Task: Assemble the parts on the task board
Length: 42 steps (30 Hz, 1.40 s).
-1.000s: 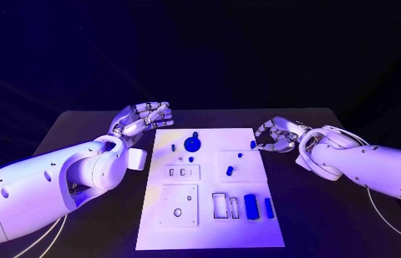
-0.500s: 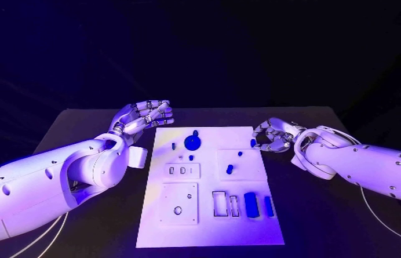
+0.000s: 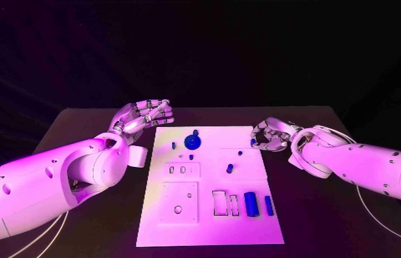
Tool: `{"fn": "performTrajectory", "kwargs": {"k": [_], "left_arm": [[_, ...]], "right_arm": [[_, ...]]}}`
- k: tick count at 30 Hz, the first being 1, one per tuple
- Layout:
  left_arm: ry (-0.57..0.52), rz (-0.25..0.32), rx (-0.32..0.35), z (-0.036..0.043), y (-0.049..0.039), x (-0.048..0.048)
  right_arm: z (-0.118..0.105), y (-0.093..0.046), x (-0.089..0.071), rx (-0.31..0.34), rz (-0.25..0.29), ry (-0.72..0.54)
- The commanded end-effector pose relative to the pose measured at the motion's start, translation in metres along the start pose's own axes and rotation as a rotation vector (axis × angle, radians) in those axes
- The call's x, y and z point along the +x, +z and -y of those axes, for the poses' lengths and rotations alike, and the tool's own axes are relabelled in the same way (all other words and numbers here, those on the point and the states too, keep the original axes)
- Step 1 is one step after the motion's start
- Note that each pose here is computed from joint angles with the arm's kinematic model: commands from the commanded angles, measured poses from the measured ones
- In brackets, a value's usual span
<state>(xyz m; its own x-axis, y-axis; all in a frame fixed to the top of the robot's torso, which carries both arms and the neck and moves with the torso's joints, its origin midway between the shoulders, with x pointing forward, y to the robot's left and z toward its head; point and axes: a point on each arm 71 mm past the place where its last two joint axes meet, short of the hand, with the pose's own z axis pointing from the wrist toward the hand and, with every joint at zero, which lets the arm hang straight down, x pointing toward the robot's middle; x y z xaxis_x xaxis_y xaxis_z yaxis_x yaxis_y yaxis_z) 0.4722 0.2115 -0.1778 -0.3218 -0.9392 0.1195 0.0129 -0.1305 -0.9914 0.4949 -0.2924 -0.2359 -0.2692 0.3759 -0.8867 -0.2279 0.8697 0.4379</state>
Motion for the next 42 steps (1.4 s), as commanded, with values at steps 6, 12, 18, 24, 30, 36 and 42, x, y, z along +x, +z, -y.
{"fn": "performTrajectory", "kwargs": {"k": [6,12,18,24,30,36,42], "left_arm": [[-0.007,-0.02,0.008,0.0013,0.0003,0.0022],[-0.007,-0.02,0.007,0.0013,0.0001,0.002],[-0.007,-0.02,0.007,0.0014,-0.0001,0.0019],[-0.007,-0.02,0.006,0.0014,-0.0001,0.0018],[-0.006,-0.02,0.006,0.0014,-0.0001,0.0016],[-0.006,-0.019,0.006,0.0014,-0.0002,0.0014],[-0.006,-0.019,0.006,0.0015,-0.0005,0.0008]], "right_arm": [[0.0011,0.0016,0.0033,0.003,-0.035,-0.003],[0.0009,0.0025,0.0049,0.004,-0.043,-0.003],[0.0006,0.0031,0.0063,0.007,-0.047,-0.003],[0.0009,0.0036,0.0072,0.016,-0.051,-0.005],[0.0006,0.004,0.0078,0.019,-0.048,-0.005],[-0.0009,0.0046,0.0072,0.021,-0.027,-0.007],[-0.0036,0.0038,0.006,0.047,0.002,-0.004]]}}
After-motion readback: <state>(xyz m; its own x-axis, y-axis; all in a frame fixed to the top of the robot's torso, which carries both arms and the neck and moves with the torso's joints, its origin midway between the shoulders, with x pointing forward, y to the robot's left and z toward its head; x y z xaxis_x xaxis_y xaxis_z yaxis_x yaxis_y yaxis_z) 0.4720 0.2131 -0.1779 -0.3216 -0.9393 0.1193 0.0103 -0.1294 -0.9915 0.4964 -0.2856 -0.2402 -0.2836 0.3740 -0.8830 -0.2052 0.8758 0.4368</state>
